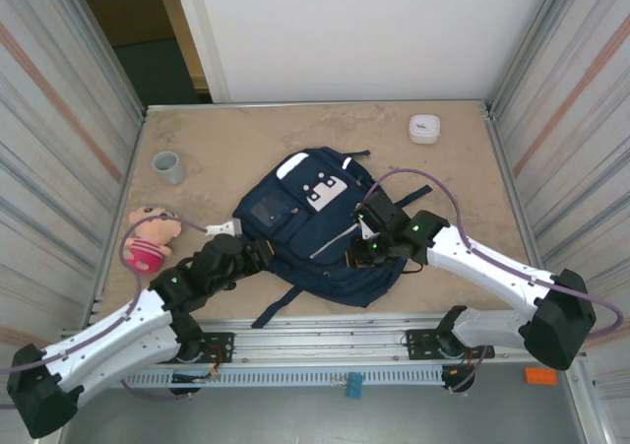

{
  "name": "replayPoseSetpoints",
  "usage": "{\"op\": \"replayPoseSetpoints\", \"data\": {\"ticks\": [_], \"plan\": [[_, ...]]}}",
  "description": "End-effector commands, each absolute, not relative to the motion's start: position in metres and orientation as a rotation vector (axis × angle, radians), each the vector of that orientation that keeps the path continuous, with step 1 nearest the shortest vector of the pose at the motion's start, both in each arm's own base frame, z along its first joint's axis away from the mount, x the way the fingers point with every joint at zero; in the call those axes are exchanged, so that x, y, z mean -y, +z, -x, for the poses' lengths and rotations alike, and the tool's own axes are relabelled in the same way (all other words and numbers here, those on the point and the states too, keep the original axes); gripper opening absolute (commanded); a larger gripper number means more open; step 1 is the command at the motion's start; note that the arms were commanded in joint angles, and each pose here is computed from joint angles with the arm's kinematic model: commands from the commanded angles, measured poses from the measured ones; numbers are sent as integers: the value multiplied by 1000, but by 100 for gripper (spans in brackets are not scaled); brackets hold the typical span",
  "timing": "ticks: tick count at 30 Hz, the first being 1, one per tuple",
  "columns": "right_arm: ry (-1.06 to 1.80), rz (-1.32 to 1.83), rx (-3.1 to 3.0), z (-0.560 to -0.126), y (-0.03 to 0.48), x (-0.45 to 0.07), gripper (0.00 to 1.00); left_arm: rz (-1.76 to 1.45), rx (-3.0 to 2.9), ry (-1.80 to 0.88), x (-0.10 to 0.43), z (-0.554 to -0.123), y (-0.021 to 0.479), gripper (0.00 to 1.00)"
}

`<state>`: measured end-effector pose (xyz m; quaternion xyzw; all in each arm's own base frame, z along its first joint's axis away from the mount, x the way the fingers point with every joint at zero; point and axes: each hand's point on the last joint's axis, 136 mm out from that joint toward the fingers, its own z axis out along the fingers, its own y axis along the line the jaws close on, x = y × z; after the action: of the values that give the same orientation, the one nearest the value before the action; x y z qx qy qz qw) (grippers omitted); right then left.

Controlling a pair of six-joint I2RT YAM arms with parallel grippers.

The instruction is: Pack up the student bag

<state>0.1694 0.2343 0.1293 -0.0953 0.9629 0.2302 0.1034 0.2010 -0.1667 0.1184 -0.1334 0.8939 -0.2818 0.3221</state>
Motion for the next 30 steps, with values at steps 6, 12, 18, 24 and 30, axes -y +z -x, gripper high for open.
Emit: {"op": "replayPoseSetpoints", "data": {"ticks": [6,12,18,24,30], "plan": [[709,297,-2835,-167,128,-247,0,729,-2314,-817,166,-223,82,50],[723,335,-2839,-160,125,-259,0,786,-2310,-754,161,-238,71,30],[744,346,-2828,-156,126,-271,0,804,-2271,-732,154,-269,76,8],[784,380,-2814,-153,126,-292,0,763,-2268,-772,162,-311,88,2],[815,446,-2799,-155,129,-320,0,706,-2281,-816,177,-343,103,2]]}}
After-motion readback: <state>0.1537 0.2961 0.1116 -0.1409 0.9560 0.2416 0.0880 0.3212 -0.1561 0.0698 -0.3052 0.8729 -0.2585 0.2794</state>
